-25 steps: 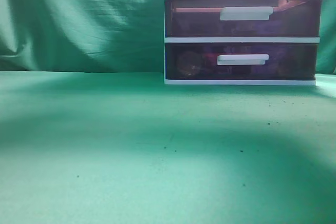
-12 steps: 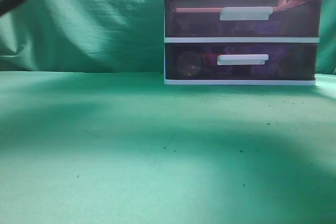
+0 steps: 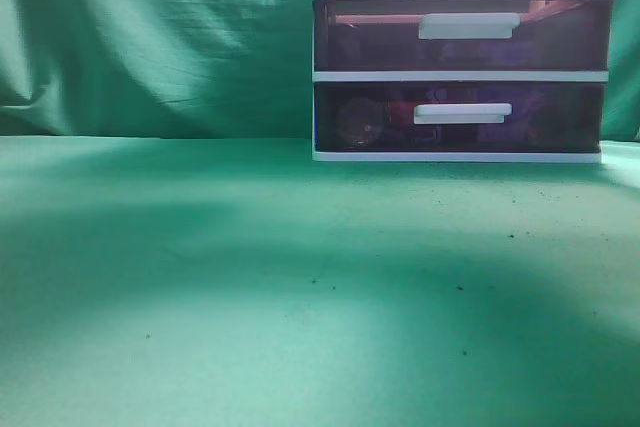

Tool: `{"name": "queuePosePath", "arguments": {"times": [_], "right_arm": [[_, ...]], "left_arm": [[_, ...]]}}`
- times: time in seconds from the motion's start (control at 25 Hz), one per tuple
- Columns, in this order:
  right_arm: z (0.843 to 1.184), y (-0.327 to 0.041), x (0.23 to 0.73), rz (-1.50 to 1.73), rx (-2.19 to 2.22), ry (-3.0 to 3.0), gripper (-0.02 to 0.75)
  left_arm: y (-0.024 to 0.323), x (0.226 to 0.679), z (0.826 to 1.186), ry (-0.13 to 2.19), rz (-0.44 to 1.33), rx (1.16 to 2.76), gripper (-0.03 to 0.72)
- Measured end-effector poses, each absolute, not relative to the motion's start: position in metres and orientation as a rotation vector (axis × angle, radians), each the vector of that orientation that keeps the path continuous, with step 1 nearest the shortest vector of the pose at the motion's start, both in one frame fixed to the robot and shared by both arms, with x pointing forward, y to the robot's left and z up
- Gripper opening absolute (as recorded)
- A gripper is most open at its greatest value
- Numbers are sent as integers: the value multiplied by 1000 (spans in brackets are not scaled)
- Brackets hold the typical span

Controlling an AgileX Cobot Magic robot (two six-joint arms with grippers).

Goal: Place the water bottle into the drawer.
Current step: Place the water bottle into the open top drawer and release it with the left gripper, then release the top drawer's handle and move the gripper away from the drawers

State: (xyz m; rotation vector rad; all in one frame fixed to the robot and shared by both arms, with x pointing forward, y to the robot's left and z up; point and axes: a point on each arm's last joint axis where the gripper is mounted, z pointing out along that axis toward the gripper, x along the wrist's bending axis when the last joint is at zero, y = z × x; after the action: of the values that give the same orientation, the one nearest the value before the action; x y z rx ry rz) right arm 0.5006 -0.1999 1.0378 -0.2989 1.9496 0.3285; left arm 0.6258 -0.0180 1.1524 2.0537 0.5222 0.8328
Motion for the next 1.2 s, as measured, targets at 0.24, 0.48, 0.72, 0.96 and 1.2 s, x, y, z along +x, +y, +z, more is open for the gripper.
{"name": "queuePosePath", "arguments": {"times": [0.24, 0.48, 0.72, 0.96, 1.2], "right_arm": [[1037, -200, 500, 339, -276, 1963, 82], [1037, -199, 500, 350, -261, 1973, 82], [1035, -200, 499, 349, -254, 1987, 82], [1035, -200, 499, 349, -249, 1992, 82], [1037, -199, 500, 352, -249, 1983, 82]], "left_arm": [[-31, 626, 1158, 561, 692, 1854, 571], [-41, 633, 1160, 623, 610, 1625, 571], [-38, 634, 1174, 584, 679, 1540, 571], [-9, 599, 1212, 513, 729, 1838, 391], [47, 567, 1258, 693, 924, 1953, 0]]}}
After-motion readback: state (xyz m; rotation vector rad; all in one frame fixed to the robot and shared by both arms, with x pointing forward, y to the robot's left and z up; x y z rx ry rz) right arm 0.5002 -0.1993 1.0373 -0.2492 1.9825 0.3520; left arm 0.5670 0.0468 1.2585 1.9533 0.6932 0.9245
